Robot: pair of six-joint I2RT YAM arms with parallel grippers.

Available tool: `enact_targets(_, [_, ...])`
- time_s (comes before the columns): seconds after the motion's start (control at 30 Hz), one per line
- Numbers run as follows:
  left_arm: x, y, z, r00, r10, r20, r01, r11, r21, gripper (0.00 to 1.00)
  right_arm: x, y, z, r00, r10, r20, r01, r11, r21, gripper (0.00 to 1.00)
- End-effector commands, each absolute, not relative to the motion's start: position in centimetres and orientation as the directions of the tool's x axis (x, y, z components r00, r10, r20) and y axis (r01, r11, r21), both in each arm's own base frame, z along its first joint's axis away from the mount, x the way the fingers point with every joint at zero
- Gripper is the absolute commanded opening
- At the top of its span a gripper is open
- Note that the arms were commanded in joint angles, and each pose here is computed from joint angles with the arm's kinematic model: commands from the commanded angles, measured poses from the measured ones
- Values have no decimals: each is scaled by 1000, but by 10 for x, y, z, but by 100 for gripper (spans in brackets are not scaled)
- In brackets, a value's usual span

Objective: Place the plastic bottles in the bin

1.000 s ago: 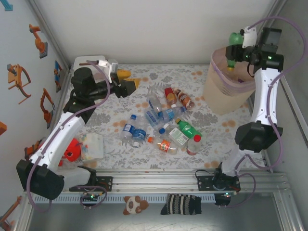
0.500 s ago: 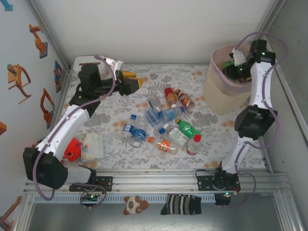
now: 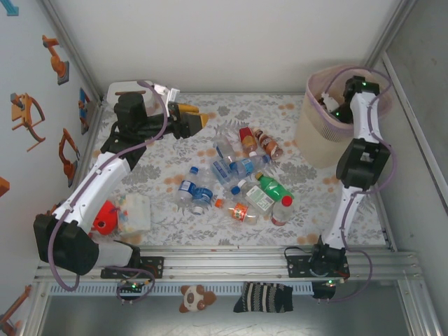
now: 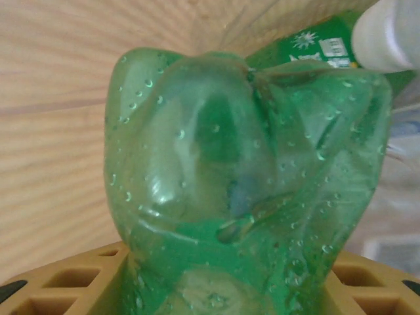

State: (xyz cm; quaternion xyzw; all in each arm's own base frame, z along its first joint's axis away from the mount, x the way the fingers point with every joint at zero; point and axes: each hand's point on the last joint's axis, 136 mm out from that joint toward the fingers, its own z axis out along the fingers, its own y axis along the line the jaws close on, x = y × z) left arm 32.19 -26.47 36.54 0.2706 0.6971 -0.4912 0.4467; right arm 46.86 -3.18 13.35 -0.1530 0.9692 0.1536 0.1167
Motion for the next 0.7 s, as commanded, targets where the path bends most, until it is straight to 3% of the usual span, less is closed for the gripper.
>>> enact_targets(0.0, [319, -263, 367, -455, -65, -888, 816, 368, -445, 74, 464, -23, 126, -930, -289, -228, -347, 895, 281, 50])
enact_targets(0.3, [320, -261, 360, -464, -62, -884, 805, 387, -450, 74, 483, -27, 94, -951, -236, -199, -285, 919, 273, 60])
enact_targets(0.67, [319, -257, 357, -471, -62, -880, 794, 405, -454, 74, 526, -50, 90, -950, -93, -298, -151, 972, 180, 75])
